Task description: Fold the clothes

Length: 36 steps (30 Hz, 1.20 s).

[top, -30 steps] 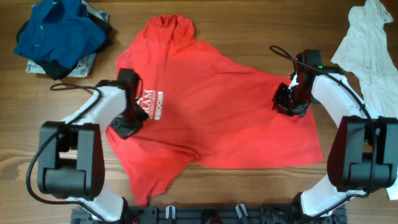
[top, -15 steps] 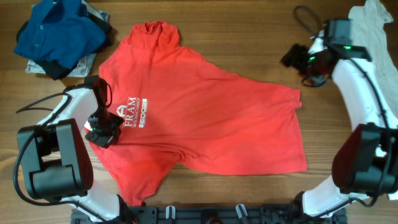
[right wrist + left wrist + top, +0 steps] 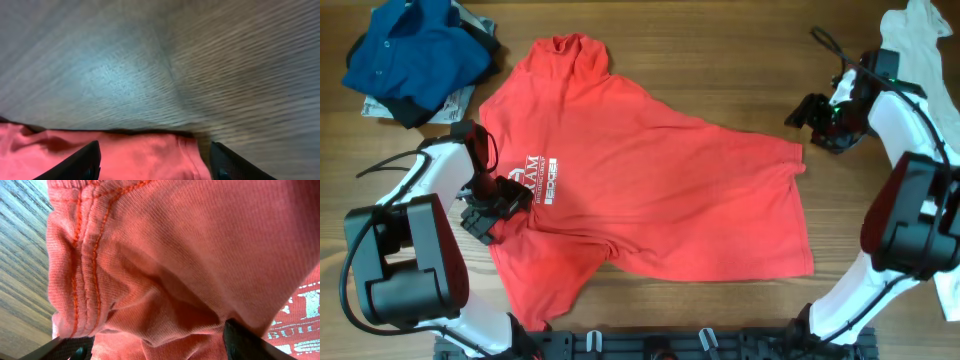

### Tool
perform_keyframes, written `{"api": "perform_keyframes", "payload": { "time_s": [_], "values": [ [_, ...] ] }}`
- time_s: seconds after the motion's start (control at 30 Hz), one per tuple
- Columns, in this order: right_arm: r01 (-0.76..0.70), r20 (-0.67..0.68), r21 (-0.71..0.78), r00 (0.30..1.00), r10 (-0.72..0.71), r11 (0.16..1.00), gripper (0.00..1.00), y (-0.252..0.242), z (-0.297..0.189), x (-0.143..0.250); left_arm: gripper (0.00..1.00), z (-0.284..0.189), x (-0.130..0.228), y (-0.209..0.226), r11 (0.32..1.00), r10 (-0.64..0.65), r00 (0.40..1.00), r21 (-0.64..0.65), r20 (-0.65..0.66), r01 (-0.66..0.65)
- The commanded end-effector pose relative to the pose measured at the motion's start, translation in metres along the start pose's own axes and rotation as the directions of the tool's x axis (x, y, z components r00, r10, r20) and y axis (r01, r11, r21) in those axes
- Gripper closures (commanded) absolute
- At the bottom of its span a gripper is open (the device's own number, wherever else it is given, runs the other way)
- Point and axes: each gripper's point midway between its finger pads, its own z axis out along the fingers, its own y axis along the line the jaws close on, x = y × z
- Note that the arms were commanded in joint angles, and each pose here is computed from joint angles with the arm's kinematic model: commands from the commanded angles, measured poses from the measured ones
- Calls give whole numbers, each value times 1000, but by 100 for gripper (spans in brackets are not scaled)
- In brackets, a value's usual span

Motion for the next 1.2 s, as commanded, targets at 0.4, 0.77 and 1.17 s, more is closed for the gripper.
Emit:
{"api": "perform_keyframes", "payload": {
  "time_s": [0.4, 0.77, 1.17],
  "values": [
    [39, 3, 104, 999, -39, 994, 39, -12, 14, 0, 17, 12, 4, 2, 1000, 13, 999, -19, -32, -13],
    [27, -102, 90, 995, -17, 996, 32, -28, 33, 39, 16, 12, 4, 2, 1000, 13, 999, -17, -29, -13],
    [-67, -89, -70, 994, 61, 995, 96, 5, 36, 33, 16, 12, 4, 1, 1000, 13, 1000, -16, -29, -13]
  ]
}}
